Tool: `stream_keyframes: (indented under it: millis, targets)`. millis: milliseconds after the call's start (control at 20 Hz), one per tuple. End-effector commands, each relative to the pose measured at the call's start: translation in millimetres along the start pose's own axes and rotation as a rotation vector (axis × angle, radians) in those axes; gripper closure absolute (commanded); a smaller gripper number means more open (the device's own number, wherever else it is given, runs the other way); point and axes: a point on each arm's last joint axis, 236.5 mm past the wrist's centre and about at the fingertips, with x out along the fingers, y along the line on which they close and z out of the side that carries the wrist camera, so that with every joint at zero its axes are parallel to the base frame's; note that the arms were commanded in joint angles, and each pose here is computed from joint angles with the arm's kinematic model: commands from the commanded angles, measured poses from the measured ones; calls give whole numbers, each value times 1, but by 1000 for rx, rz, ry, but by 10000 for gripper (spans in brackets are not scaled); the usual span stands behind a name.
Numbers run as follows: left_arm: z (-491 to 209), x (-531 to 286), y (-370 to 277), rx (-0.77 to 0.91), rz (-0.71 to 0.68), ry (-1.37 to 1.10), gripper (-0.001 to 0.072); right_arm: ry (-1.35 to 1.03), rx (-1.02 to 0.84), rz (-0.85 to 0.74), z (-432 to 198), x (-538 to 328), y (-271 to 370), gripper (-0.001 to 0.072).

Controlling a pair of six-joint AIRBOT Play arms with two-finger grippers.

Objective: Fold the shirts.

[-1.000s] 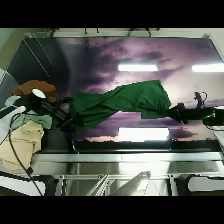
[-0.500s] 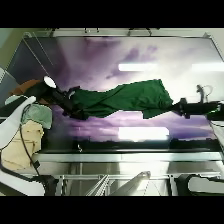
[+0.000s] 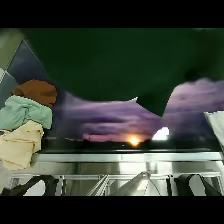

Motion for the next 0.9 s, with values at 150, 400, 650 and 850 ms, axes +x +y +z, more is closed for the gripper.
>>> stream_keyframes:
  millis: [150,400,650,850]
  targets:
    - [50,-114,-11,169,396,-288,685,-232,-498,-38,99,8,125,693]
    - [-15,-25,26,-34,-1,-83,685,29,-376,-96,45,41,10,693]
    - [-113,91,118,-223,-72,179,685,581,-223,-158,-173,108,-153,693]
    - [-179,172,200,-359,-63,250,685,704,-83,-274,-308,133,-253,693]
